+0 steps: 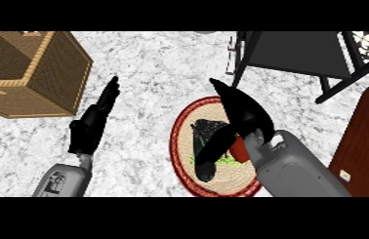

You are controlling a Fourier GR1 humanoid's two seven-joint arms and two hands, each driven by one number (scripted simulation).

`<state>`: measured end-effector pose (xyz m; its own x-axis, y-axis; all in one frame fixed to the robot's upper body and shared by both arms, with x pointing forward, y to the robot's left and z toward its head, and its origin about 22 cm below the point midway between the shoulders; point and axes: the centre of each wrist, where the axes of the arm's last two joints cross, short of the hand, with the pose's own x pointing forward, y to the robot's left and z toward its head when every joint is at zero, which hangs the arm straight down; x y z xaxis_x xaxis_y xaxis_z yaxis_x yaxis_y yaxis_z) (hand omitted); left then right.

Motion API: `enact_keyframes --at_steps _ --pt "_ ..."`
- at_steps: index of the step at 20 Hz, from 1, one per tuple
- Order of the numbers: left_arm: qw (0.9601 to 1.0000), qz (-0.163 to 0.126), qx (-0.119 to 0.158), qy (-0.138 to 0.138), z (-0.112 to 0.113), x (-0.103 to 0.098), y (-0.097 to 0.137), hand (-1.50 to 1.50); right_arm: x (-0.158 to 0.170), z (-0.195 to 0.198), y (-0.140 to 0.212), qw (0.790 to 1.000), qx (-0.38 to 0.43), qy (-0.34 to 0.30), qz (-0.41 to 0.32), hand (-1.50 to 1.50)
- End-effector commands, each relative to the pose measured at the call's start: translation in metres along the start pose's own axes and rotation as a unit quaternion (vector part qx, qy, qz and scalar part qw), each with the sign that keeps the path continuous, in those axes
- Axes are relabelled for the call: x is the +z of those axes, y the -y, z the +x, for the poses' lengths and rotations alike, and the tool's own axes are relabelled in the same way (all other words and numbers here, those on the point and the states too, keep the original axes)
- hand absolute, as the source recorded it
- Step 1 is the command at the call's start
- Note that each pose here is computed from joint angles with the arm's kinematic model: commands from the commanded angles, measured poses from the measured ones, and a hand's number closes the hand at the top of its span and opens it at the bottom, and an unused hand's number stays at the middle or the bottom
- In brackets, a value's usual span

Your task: Pick the eggplant from the placemat and place it in the tiered shelf

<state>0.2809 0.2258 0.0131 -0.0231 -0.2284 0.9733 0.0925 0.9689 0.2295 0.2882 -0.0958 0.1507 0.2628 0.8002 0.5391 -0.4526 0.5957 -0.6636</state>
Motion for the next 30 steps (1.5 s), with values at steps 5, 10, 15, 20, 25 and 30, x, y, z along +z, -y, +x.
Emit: enact_keyframes --at_steps 5,10,15,20,25,30 --pt "1.0 -0.002 -0.005 0.002 0.003 0.001 -0.001 0.0 -0.01 0.011 -0.017 0.995 0.026 -0.097 -0.011 -1.5" --pt "0.9999 -0.01 0.001 0.002 0.0 0.012 -0.007 0.0 -0.01 0.012 -0.024 0.995 0.024 -0.1 -0.007 -1.5" --pt "1.0 0.0 0.004 -0.001 -0.001 -0.005 -0.006 0.0 -0.012 0.022 -0.032 0.994 0.024 -0.105 -0.003 -1.5" --pt "1.0 0.0 -0.005 0.001 0.0 0.006 -0.009 0.0 -0.038 0.003 -0.038 0.992 0.032 -0.122 -0.003 -1.5" --pt "1.0 -0.005 -0.006 -0.001 0.011 -0.008 0.006 0.0 -0.04 0.011 -0.05 0.991 0.041 -0.126 0.007 -1.5" --pt "0.9999 0.01 -0.009 -0.002 -0.001 -0.009 0.006 0.0 -0.02 0.015 -0.068 0.989 0.059 -0.133 0.018 -1.5"
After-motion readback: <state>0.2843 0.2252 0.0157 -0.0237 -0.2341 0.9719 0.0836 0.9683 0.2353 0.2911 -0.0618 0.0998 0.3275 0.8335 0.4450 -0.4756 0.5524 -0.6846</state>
